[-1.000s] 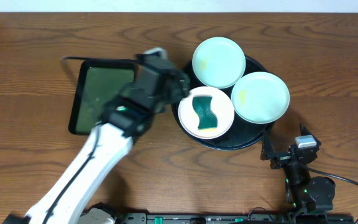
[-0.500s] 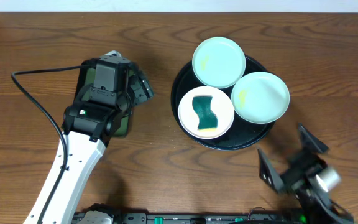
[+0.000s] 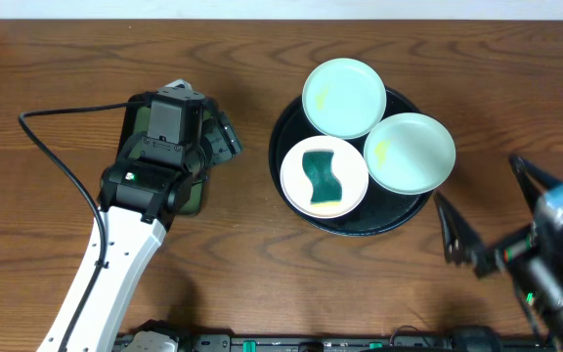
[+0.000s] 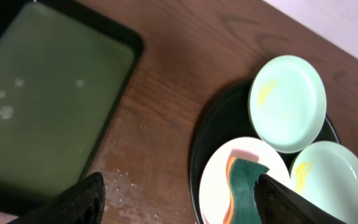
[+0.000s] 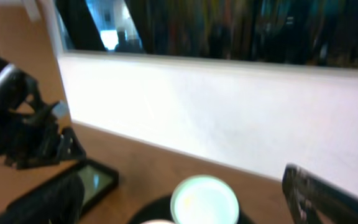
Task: Clean dirty plates on tray and stack at the side
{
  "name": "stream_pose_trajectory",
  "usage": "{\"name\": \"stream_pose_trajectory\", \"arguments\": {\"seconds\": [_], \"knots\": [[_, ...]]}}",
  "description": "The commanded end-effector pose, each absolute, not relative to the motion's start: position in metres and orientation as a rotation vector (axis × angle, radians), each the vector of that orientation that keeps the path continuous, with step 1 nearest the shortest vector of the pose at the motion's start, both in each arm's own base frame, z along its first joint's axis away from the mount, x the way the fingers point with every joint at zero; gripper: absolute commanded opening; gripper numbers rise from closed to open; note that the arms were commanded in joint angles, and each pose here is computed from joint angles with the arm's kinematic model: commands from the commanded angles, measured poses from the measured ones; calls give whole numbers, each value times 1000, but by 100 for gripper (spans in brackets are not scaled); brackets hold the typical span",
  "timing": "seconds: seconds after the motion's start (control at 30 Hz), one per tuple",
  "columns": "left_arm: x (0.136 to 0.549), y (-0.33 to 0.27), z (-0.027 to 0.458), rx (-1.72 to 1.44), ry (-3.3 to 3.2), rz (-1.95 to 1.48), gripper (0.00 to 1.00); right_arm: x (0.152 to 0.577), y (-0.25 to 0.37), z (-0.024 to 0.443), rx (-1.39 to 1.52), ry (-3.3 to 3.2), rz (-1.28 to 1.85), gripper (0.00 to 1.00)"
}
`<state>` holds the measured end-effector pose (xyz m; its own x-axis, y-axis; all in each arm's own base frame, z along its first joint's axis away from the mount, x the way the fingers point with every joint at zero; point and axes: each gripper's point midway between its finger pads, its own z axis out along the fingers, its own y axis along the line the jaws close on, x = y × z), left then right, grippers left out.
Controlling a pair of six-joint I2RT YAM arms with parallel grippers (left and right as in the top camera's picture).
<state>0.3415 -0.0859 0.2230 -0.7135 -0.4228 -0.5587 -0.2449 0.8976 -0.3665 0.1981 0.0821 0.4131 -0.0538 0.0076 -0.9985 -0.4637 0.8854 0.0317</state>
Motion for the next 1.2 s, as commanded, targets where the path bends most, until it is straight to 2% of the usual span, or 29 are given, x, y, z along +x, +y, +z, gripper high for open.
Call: {"name": "stream_pose_trajectory", "arguments": {"seconds": [0.0, 0.23, 0.37, 0.4, 0.43, 0.47, 0.5, 0.63, 0.8, 0.83, 0.97, 1.0, 1.03, 1.17], "knots": [[342, -83, 221, -475, 2396, -331, 77, 218, 98, 428, -478, 1705, 465, 99], [339, -82, 219, -477, 2411, -325, 77, 217, 158, 459, -748, 1637, 981, 99], [337, -82, 217, -478, 2419, -320, 77, 257, 158, 451, -588, 1737, 1022, 99], [337, -82, 217, -478, 2421, -319, 77, 271, 155, 441, -514, 1798, 995, 91], [337, -82, 217, -478, 2421, -319, 77, 285, 151, 426, -428, 1880, 950, 79], [337, -81, 217, -479, 2422, -318, 77, 295, 148, 413, -377, 1951, 908, 73], [336, -81, 216, -479, 2425, -318, 77, 302, 146, 398, -334, 2028, 865, 71], [335, -81, 215, -480, 2430, -315, 77, 317, 140, 340, -257, 2371, 643, 75], [335, -81, 215, -480, 2431, -314, 77, 333, 113, 294, -172, 2676, 295, 99], [335, -81, 215, -480, 2431, -314, 77, 340, 113, 288, -169, 2693, 279, 99], [335, -81, 215, -479, 2432, -314, 77, 366, 121, 265, -172, 2713, 274, 84], [335, -81, 215, -479, 2432, -315, 77, 372, 124, 258, -176, 2721, 269, 77], [334, -81, 215, -479, 2433, -316, 77, 377, 126, 250, -180, 2735, 265, 64], [334, -81, 214, -479, 2436, -316, 77, 391, 134, 208, -250, 2824, 248, 36]]}}
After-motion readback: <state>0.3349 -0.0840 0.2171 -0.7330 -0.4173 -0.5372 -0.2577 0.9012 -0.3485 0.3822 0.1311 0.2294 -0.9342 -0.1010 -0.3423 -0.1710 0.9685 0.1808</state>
